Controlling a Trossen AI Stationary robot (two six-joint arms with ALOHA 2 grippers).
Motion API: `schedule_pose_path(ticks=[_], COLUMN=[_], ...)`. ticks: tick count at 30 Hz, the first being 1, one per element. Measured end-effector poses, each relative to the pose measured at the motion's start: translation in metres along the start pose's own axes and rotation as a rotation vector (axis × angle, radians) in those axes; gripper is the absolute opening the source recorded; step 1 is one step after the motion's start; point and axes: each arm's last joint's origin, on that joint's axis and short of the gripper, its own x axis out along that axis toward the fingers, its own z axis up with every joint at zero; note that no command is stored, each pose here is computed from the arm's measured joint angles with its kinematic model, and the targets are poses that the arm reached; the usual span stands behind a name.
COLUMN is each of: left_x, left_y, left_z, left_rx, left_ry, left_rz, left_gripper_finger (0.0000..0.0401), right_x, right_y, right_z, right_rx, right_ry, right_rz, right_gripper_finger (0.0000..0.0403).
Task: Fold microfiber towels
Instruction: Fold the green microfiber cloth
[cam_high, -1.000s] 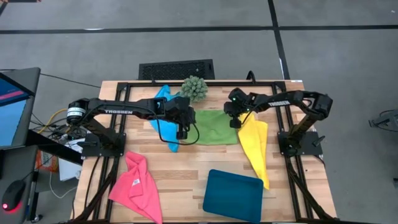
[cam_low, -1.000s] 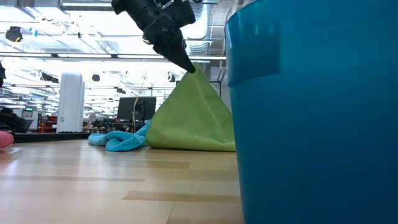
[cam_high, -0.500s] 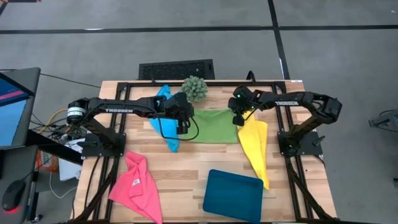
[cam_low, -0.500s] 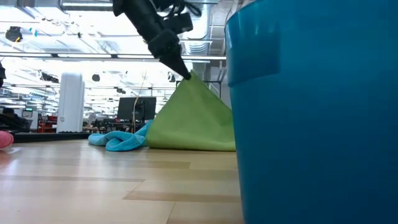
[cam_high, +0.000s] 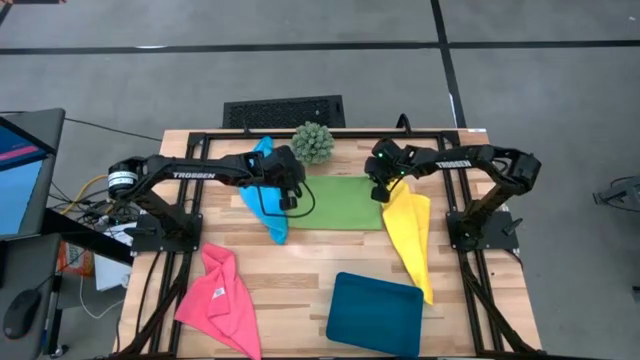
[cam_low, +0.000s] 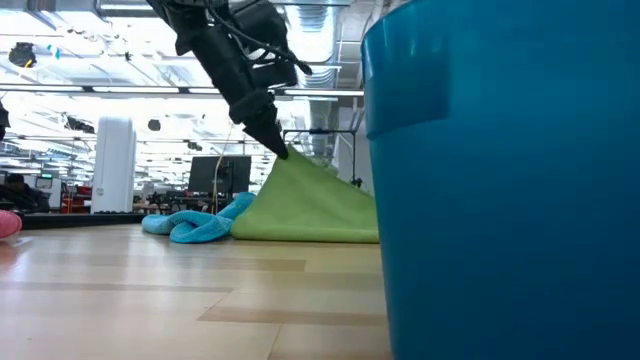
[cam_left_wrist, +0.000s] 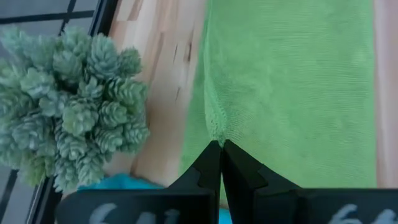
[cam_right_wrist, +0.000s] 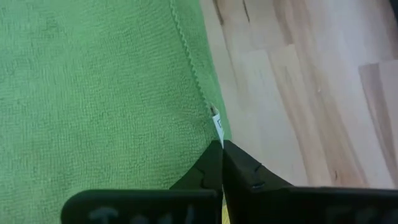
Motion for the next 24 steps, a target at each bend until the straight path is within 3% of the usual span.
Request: schedule_pose_path(ticks=[7,11,14,24], left_x=[0.009,0.013,0.016,0.018], left_y=[-0.004,-0.004,-0.003,0.0], left_z=[-0.016,-0.022,-0.027,-0.033], left_rx=[0.001,-0.007,-0.009,-0.03], left_ry=[0.028,0.022,0.031,0.041], left_rz=[-0.003,0.075,0.13,0.107], left_gripper_finger=[0.0,0.001,0.0031,0.0137], right_x=[0.0,0.0,0.0,-0.001], right_y=[-0.001,-0.001,-0.001,-0.001], right_z=[0.001,0.002,0.002,0.003], right_rx=[0.0,0.009,0.026,0.049], right_ry=[-0.015,-0.016,-0.016,-0.035], right_rz=[-0.007,-0.007,-0.008,-0.016], right_gripper_finger=[0.0037,0.0043,0.0046,0.006])
